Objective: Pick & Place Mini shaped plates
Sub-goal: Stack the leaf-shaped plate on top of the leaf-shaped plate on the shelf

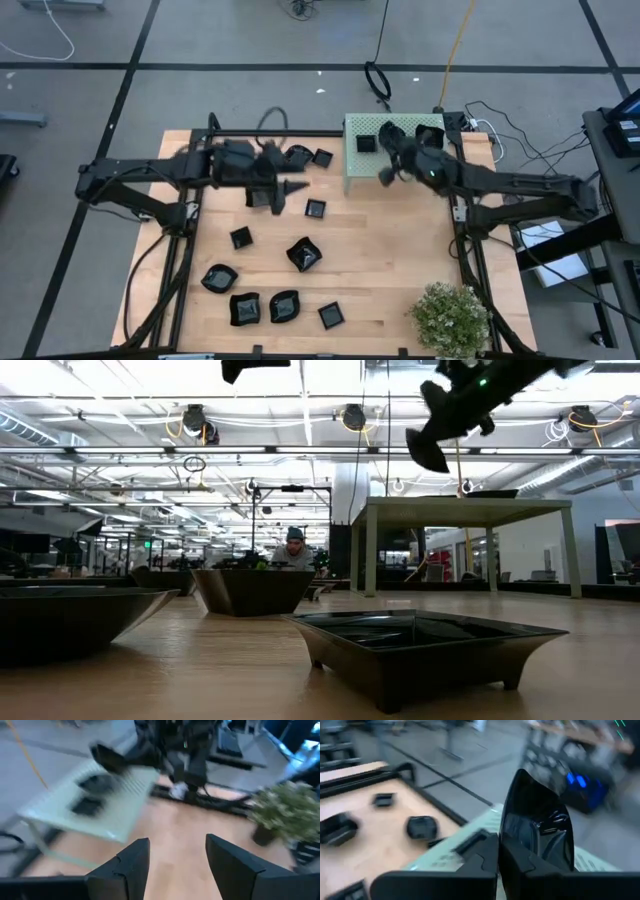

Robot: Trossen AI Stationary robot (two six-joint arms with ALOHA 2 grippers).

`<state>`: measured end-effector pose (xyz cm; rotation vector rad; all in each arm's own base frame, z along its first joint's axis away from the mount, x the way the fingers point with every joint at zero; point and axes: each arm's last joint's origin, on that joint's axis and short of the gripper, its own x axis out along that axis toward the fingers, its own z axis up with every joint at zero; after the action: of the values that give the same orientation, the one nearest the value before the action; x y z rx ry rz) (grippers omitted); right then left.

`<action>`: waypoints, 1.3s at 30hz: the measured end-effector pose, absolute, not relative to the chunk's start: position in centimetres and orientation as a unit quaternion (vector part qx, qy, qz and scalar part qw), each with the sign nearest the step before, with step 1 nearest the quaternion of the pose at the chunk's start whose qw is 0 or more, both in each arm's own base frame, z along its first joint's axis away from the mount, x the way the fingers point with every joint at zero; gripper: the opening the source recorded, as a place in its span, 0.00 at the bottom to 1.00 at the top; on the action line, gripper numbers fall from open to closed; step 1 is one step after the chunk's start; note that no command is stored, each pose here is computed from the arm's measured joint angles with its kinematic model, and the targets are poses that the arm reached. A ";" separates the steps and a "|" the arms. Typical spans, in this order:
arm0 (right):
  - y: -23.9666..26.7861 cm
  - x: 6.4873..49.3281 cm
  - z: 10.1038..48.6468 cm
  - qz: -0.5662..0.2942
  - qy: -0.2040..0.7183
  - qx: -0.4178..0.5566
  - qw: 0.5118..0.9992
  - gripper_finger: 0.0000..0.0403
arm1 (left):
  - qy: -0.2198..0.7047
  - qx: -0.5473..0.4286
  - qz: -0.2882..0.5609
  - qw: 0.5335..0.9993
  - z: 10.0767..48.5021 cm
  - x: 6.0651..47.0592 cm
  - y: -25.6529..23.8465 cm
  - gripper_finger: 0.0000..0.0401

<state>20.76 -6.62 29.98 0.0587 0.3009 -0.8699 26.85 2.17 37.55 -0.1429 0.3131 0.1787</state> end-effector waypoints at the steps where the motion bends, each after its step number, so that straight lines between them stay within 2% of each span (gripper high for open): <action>1: -7.4 20.9 30.2 -0.437 0.143 0.049 0.886 0.00 | 0.151 -0.059 0.097 0.982 37.8 26.5 2.6 0.49; 5: -10.1 21.7 30.7 -0.470 0.171 0.095 0.861 0.00 | 0.121 -0.034 0.134 0.983 38.9 25.5 4.3 0.49; 13: -12.8 23.4 30.3 -0.481 0.260 0.106 0.831 0.00 | 0.106 0.001 0.176 0.979 39.8 23.9 6.2 0.49; 28: -12.7 23.4 29.7 -0.497 0.269 0.153 0.811 0.01 | 0.108 0.012 0.212 0.971 39.9 23.1 8.0 0.49; 33: -12.7 23.4 29.7 -0.497 0.269 0.153 0.811 0.09 | 0.111 0.010 0.215 0.970 39.9 23.0 8.1 0.49; 39: -12.6 23.3 30.2 -0.490 0.265 0.136 0.819 0.28 | 0.118 0.007 0.214 0.970 39.7 23.0 8.1 0.49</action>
<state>23.28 -12.64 30.18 0.2906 0.5637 -1.0434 22.98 8.11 39.74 0.0145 0.2391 0.4332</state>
